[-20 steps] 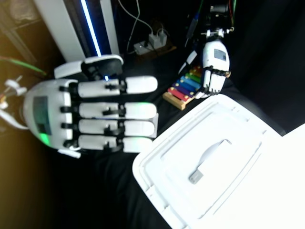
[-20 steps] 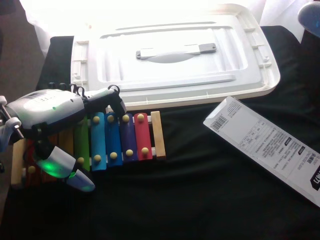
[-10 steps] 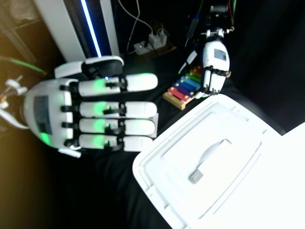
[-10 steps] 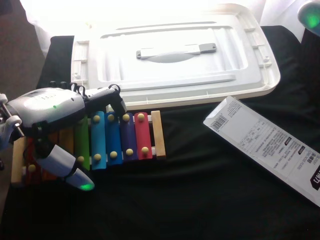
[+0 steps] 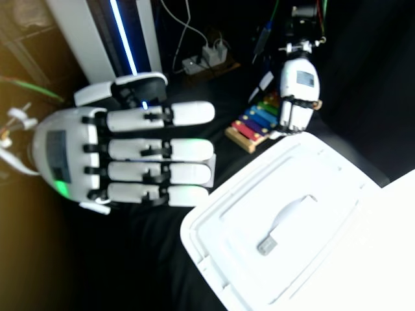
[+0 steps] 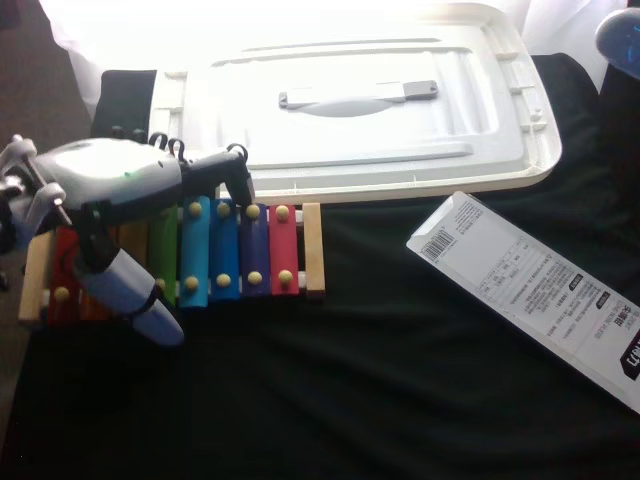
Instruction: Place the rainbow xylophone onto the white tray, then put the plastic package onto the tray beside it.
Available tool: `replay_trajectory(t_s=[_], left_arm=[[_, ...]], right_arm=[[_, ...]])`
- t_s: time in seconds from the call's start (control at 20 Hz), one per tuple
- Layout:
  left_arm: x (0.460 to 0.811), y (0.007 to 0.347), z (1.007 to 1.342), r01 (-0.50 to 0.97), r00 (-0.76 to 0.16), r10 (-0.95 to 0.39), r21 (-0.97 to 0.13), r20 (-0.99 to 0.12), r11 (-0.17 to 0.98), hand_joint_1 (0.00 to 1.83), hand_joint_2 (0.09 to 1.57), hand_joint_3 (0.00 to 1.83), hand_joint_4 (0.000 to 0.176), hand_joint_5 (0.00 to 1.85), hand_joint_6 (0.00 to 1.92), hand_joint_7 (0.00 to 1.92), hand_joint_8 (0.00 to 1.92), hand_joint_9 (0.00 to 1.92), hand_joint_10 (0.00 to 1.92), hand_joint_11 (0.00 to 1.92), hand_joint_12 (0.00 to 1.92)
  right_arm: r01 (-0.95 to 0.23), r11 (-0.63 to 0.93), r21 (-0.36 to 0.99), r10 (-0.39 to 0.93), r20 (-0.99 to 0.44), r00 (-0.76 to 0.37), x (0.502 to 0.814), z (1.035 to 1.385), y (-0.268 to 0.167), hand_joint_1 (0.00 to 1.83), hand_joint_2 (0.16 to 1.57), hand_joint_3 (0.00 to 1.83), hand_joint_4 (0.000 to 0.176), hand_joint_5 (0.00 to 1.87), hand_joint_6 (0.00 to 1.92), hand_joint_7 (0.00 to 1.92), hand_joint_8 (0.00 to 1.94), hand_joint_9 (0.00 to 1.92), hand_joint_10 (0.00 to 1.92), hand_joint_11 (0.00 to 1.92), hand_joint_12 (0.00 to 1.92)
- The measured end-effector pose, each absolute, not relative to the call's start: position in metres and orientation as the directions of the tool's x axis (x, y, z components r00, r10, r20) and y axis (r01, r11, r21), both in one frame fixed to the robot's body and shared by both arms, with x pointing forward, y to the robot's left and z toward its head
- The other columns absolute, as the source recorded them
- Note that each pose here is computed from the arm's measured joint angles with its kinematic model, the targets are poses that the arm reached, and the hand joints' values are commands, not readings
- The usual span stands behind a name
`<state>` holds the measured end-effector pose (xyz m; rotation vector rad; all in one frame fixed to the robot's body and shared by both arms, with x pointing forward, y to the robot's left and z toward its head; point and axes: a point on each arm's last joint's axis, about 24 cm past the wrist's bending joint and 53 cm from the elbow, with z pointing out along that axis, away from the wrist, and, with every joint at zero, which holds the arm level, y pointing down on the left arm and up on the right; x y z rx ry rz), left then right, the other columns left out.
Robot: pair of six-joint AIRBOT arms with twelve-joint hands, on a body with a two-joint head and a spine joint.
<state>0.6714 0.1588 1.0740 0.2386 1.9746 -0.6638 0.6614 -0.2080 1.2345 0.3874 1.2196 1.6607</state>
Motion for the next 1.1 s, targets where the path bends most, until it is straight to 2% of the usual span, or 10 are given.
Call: replay_trajectory(t_s=[0.05,0.2,0.25,0.3,0.4,0.5,0.55,0.8,0.9,1.1], left_arm=[[0.675,0.161,1.077,0.428,-0.476,-0.112,-0.341,-0.872,0.837,1.38,1.1,0.0,0.097,0.01,1.06,0.18,1.3,0.37,1.47,0.38,1.61],[0.682,0.161,1.085,0.439,-0.447,-0.091,-0.307,-0.89,0.844,1.31,1.11,0.0,0.093,0.01,1.17,0.16,1.35,0.4,1.44,0.41,1.55],[0.683,0.162,1.085,0.437,-0.448,-0.088,-0.304,-0.89,0.847,1.31,1.09,0.0,0.066,0.0,1.43,0.18,1.4,0.44,1.49,0.49,1.58],[0.684,0.162,1.086,0.437,-0.446,-0.087,-0.301,-0.891,0.848,1.32,1.08,0.0,0.024,0.01,1.39,0.21,1.39,0.46,1.51,0.51,1.61],[0.686,0.161,1.091,0.44,-0.437,-0.091,-0.3,-0.895,0.846,1.34,1.06,0.0,0.007,0.01,1.46,0.26,1.45,0.49,1.57,0.53,1.7],[0.688,0.16,1.097,0.443,-0.426,-0.099,-0.303,-0.899,0.844,1.33,1.05,0.0,0.023,0.0,1.54,0.26,1.51,0.51,1.61,0.56,1.73],[0.689,0.161,1.099,0.444,-0.42,-0.102,-0.302,-0.902,0.844,1.34,1.03,0.0,0.0,0.0,1.51,0.28,1.5,0.6,1.61,0.66,1.72],[0.685,0.162,1.111,0.458,-0.394,-0.118,-0.306,-0.911,0.835,1.36,1.01,0.0,0.0,0.0,1.51,0.39,1.39,0.64,1.49,0.7,1.69],[0.682,0.163,1.121,0.467,-0.376,-0.127,-0.307,-0.918,0.829,1.38,0.97,0.0,0.0,0.09,1.28,0.46,1.37,0.67,1.52,0.74,1.73],[0.68,0.161,1.133,0.484,-0.347,-0.145,-0.309,-0.927,0.819,1.3,0.98,0.0,0.0,0.09,1.23,0.46,1.26,0.66,1.35,0.67,1.57]], right_arm=[[-0.524,0.006,0.852,0.847,-0.283,-0.45,0.661,1.235,-0.208,0.4,1.09,0.0,0.083,0.09,0.0,0.0,0.0,0.0,0.0,0.0,0.0],[-0.524,0.006,0.852,0.846,-0.283,-0.451,0.661,1.235,-0.208,0.4,1.09,0.0,0.084,0.09,0.0,0.0,0.0,0.0,0.0,0.0,0.0],[-0.525,0.006,0.851,0.845,-0.285,-0.452,0.661,1.235,-0.208,0.4,1.09,0.0,0.083,0.09,0.0,0.0,0.0,0.0,0.0,0.0,0.0],[-0.524,0.006,0.851,0.845,-0.284,-0.452,0.661,1.235,-0.208,0.39,1.1,0.0,0.081,0.09,0.0,0.0,0.0,0.0,0.0,0.0,0.0],[-0.524,0.006,0.851,0.845,-0.284,-0.452,0.661,1.235,-0.208,0.38,1.11,0.01,0.083,0.09,0.0,0.0,0.0,0.0,0.0,0.0,0.0],[-0.524,0.006,0.852,0.845,-0.285,-0.452,0.661,1.234,-0.207,0.38,1.1,0.0,0.08,0.09,0.0,0.0,0.0,0.0,0.0,0.0,0.0],[-0.524,0.006,0.851,0.845,-0.284,-0.453,0.661,1.234,-0.207,0.4,1.09,0.0,0.07,0.08,0.0,0.0,0.0,0.0,0.0,0.0,0.0],[-0.524,0.006,0.851,0.844,-0.286,-0.454,0.661,1.234,-0.207,0.4,1.11,0.0,0.072,0.09,0.0,0.0,0.0,0.0,0.0,0.0,0.0],[-0.525,0.006,0.851,0.844,-0.285,-0.454,0.661,1.234,-0.207,0.39,1.12,0.01,0.076,0.09,0.0,0.0,0.0,0.0,0.0,0.0,0.0],[-0.524,0.006,0.851,0.844,-0.285,-0.454,0.661,1.234,-0.207,0.4,1.14,0.01,0.072,0.08,0.0,0.0,0.0,0.0,0.0,0.0,0.0]])
